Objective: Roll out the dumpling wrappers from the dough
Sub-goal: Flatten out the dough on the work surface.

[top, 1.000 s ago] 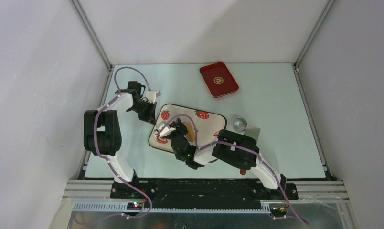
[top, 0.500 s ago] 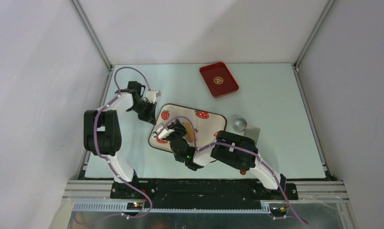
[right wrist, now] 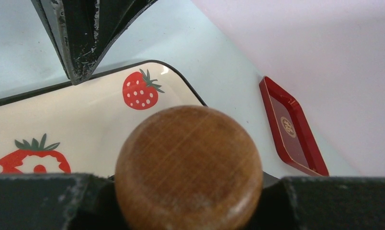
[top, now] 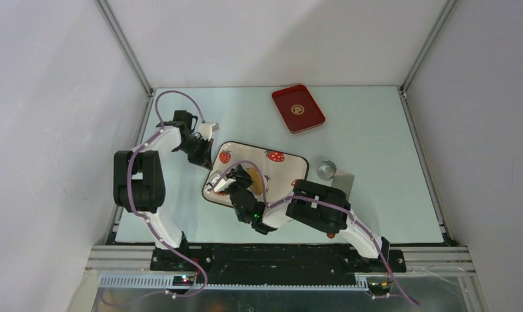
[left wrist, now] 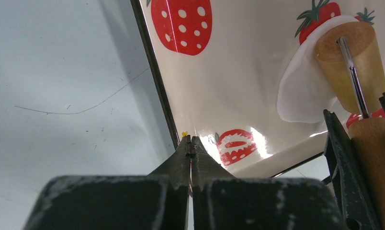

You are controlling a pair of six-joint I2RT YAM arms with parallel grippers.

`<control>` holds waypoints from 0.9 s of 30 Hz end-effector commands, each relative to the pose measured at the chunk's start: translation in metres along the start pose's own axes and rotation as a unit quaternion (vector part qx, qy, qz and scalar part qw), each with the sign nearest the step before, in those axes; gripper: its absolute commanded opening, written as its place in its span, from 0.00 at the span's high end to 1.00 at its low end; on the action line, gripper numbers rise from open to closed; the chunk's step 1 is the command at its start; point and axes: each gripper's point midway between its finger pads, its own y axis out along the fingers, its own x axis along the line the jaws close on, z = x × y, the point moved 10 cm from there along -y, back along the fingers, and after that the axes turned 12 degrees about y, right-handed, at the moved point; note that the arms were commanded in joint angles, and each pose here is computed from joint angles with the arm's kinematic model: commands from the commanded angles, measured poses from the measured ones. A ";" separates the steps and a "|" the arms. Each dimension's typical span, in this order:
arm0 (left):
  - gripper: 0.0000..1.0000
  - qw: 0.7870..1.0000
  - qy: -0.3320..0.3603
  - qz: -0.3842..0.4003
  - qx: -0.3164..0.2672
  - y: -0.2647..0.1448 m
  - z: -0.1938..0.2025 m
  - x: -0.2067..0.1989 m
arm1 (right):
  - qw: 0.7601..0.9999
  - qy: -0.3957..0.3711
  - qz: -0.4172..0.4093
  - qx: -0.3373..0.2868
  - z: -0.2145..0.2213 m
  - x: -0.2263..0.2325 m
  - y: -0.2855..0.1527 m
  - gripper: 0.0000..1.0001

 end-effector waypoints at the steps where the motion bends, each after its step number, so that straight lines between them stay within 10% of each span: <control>1: 1.00 1.000 0.004 0.000 -0.025 -0.012 -0.004 -0.005 | 0.999 0.024 -0.041 -0.003 0.009 0.026 -0.013 1.00; 27: 1.00 1.000 0.006 -0.001 -0.029 -0.014 -0.005 -0.005 | 0.998 0.019 -0.053 -0.013 0.008 0.031 -0.017 1.00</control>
